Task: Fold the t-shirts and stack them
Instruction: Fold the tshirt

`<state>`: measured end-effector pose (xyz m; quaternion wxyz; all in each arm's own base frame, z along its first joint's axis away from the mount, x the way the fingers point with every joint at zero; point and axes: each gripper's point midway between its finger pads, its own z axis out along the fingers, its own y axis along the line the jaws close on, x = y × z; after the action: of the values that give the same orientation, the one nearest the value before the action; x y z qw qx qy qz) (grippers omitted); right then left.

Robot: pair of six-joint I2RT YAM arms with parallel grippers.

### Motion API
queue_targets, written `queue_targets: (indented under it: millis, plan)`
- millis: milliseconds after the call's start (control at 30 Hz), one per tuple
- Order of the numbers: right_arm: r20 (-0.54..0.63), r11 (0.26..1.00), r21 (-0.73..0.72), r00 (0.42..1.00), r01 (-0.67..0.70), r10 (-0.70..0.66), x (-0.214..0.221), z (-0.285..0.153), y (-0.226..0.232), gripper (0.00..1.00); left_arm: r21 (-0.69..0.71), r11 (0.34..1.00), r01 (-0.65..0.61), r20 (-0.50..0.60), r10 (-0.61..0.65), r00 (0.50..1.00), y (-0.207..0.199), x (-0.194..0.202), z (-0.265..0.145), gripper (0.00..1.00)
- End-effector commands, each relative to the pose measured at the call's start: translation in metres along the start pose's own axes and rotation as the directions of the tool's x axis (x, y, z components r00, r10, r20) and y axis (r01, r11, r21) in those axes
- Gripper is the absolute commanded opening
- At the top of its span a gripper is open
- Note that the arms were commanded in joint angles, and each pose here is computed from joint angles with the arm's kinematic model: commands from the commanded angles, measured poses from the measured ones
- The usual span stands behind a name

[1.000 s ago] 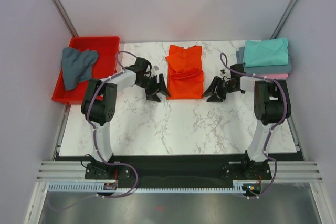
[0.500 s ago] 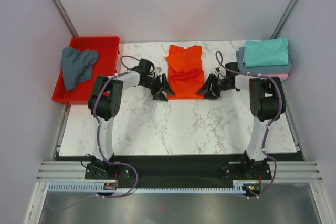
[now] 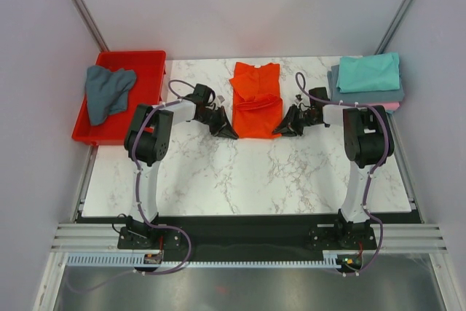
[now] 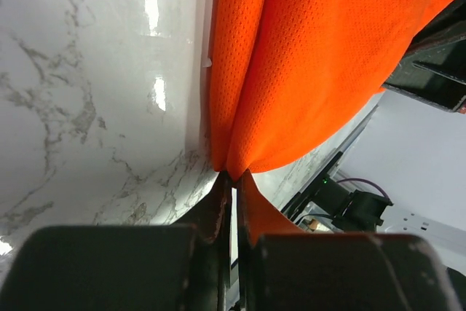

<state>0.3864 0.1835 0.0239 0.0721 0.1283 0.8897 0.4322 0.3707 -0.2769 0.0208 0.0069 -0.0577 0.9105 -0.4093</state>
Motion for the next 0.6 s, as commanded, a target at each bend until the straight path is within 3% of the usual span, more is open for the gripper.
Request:
queue_targets:
  millis: [0,100,400,567]
  plan:
    - [0.034,0.997,-0.033,0.997,0.067,-0.066,-0.009,-0.007,0.016,0.13,-0.006,1.0,-0.022,0.031,0.022,0.999,-0.009,-0.004,-0.007,0.02]
    - [0.058,0.996,-0.046,0.995,0.082,-0.08,-0.014,-0.018,0.027,0.0,-0.003,0.998,-0.068,0.042,0.068,0.997,-0.022,-0.002,-0.021,0.02]
    - [0.148,0.981,-0.127,0.981,0.144,-0.124,-0.021,-0.062,0.082,0.0,0.051,0.969,-0.242,0.161,0.231,0.959,-0.089,0.006,-0.087,0.02]
    - [0.16,0.981,-0.14,0.981,0.133,-0.11,-0.007,-0.075,0.091,0.0,0.06,0.963,-0.263,0.168,0.25,0.954,-0.096,0.024,-0.098,0.02]
